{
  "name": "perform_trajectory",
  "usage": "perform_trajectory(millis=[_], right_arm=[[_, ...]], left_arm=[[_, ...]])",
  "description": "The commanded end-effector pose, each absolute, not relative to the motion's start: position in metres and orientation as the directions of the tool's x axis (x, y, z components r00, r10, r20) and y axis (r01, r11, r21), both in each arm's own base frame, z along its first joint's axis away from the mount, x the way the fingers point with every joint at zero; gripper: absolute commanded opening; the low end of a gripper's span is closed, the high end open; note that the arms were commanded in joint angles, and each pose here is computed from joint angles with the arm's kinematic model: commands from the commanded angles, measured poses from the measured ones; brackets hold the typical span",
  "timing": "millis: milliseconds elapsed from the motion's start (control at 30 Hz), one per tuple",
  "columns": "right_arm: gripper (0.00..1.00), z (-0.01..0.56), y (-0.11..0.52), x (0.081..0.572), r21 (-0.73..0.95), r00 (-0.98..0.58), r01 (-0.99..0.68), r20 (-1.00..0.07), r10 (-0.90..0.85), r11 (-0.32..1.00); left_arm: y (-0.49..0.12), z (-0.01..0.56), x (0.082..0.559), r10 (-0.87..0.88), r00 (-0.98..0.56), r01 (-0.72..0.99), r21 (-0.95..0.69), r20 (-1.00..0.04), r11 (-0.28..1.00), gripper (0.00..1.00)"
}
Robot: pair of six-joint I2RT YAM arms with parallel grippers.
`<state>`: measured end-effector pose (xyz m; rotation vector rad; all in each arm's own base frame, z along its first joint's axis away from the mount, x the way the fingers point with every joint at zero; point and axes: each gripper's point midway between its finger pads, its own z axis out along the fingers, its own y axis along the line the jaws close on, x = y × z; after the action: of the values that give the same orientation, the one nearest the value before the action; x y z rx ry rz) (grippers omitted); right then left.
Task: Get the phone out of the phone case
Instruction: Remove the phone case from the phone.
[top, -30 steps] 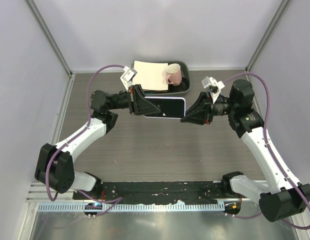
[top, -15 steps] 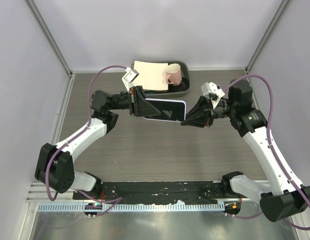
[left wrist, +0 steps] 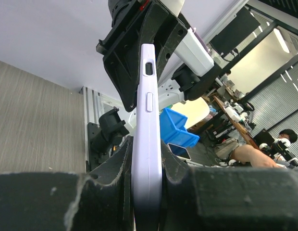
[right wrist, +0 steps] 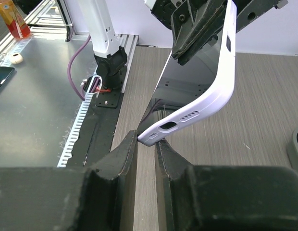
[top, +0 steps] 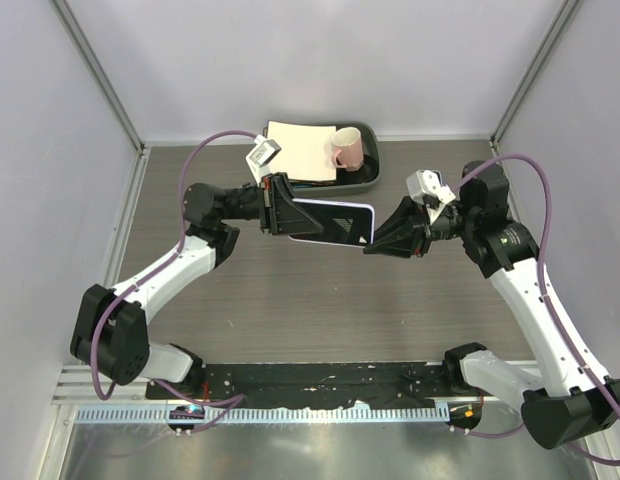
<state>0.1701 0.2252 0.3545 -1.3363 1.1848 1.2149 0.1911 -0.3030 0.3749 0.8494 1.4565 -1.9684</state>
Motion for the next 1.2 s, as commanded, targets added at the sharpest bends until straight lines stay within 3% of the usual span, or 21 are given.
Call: perform_trajectory(millis=[0, 333, 667, 1167], right_arm=[[0.01, 0.367, 0.23, 0.206, -0.256, 0.255, -0.967, -0.966, -0.048, 0.016], [0.01, 0.361, 0.227, 0.229, -0.309, 0.305, -0.948, -0.95, -0.067, 0.077], [0.01, 0.37, 0.225, 0.26, -0.184, 0.195, -0.961, -0.98, 0.033, 0.205], [0.01, 0.36, 0.229, 0.274, -0.124, 0.14, -0.966, -0.989, 0.057, 0.228]], left_arm=[[-0.308, 0.387, 0.145, 0.046, -0.621, 0.711, -0.587, -0.783, -0.386, 0.0], [-0.313, 0.382, 0.13, 0.087, -0.623, 0.686, -0.596, -0.777, -0.418, 0.0], [-0.315, 0.382, 0.114, 0.126, -0.604, 0.672, -0.588, -0.787, -0.45, 0.0], [-0.316, 0.391, 0.1, 0.133, -0.592, 0.661, -0.573, -0.795, -0.485, 0.0]])
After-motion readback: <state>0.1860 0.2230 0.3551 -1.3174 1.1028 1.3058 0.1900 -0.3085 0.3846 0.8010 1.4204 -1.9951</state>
